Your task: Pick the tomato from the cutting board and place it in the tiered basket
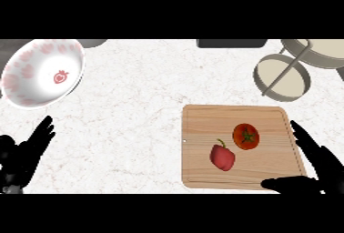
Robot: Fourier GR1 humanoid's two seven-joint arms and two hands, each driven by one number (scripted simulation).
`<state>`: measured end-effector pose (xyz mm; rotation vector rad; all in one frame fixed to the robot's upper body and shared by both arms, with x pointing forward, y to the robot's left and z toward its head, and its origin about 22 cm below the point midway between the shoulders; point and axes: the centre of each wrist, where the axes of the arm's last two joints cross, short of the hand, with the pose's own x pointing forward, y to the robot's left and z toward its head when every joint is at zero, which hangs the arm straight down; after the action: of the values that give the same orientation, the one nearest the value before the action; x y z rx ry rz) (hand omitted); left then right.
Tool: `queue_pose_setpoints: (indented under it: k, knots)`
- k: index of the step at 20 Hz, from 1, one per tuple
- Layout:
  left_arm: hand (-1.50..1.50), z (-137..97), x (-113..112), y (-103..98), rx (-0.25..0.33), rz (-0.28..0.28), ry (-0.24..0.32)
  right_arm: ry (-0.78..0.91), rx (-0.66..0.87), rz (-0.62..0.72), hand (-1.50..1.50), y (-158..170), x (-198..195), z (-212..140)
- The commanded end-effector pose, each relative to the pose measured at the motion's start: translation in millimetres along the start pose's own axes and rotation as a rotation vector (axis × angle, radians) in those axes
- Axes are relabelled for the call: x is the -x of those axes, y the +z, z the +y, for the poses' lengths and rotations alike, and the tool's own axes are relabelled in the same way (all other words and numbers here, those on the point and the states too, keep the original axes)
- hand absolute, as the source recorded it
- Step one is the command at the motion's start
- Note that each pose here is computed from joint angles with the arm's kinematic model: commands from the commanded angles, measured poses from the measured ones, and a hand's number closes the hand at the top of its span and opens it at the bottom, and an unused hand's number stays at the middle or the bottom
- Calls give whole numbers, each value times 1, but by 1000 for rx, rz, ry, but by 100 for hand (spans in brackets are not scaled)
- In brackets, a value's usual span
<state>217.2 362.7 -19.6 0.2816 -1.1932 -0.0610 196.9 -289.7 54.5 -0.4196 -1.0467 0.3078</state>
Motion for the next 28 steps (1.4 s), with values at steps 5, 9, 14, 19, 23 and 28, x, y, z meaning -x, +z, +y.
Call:
queue_pose_setpoints:
  k: [5, 9, 14, 19, 23, 28]
  knots:
    - [0, 0, -5, 1, 19, 2, 5, -25, -18, -19, -150, -21, 4, 24]
    - [0, -2, -6, 2, 0, -13, -2, -29, 2, -48, -150, -25, 10, 23]
    - [0, -7, 0, 7, -1, -8, 7, -30, -36, -38, -150, -40, 24, 49]
    - [0, -7, 1, 15, 8, 7, 4, -44, -2, -70, -150, -56, 17, 34]
    - [0, -4, -7, -12, 6, 1, 14, -53, 1, -69, -150, -48, 22, 30]
    - [0, 11, -3, 3, 2, -14, -13, -66, -32, -43, -150, -70, -13, 63]
